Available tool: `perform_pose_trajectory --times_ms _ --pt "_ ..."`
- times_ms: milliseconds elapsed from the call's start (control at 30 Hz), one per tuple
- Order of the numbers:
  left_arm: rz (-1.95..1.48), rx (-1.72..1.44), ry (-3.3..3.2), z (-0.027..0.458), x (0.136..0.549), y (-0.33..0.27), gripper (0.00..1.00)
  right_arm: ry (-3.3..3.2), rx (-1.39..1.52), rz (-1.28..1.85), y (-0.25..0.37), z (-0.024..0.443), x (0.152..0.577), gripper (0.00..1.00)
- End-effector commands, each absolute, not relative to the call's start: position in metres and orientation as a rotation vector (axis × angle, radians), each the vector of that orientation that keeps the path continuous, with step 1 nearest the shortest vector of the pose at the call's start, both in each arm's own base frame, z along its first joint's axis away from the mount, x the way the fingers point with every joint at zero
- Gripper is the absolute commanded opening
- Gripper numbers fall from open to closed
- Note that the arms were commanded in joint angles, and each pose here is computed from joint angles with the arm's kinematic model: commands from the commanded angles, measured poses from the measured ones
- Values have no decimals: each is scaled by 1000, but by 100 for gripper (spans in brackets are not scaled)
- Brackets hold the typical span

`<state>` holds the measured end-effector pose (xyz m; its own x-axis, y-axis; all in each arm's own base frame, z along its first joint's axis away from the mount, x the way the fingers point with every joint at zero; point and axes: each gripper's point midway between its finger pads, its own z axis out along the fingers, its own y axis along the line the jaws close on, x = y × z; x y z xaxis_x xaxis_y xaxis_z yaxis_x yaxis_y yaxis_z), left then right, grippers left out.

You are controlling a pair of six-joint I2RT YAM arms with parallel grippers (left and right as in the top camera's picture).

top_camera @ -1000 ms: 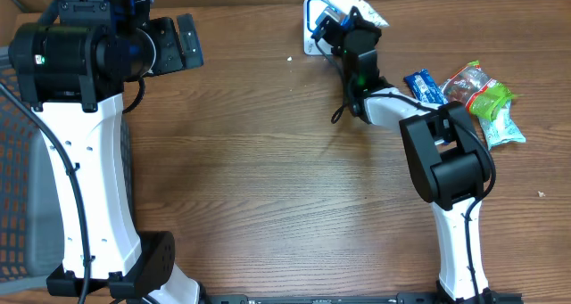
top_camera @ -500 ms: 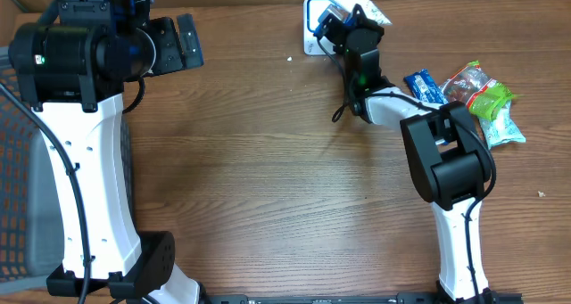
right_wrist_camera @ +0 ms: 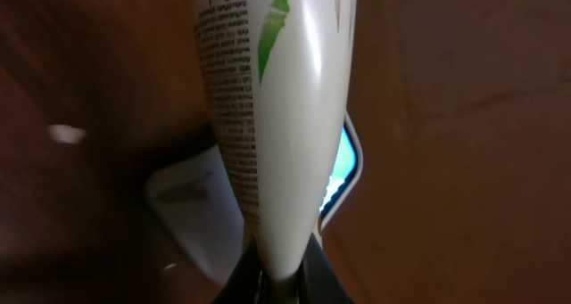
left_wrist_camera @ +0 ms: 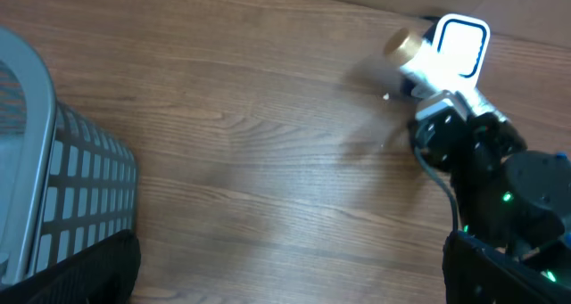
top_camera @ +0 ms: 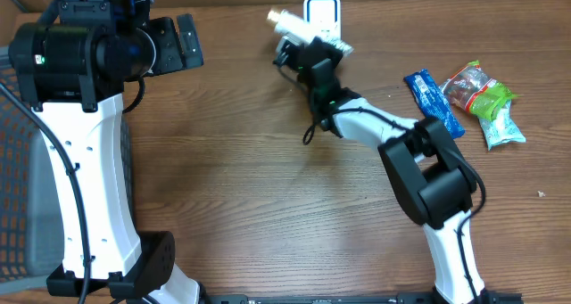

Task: Scan the item barcode
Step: 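Carry the white tube to the right pile and release it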

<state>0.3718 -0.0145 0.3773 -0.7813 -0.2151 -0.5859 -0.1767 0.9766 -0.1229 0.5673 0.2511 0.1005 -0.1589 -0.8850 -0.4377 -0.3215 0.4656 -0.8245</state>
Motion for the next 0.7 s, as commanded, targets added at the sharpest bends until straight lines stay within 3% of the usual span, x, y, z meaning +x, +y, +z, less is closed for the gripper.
perform_pose_trajectory --times_ms 0,167,267,567,667 --pt "-75 -293 2482 377 372 -13 100 1757 -660 -371 280 220 529 4" --pt "-75 -293 2482 378 372 -13 100 2089 -503 82 292 210 465 4" --pt "-75 -293 2482 378 372 -13 100 2309 -246 165 255 195 443 4" --pt "-75 -293 2482 378 372 -13 100 2670 266 -355 41 142 411 4" --pt "-75 -293 2482 377 372 -13 100 2675 413 -402 -6 131 409 4"
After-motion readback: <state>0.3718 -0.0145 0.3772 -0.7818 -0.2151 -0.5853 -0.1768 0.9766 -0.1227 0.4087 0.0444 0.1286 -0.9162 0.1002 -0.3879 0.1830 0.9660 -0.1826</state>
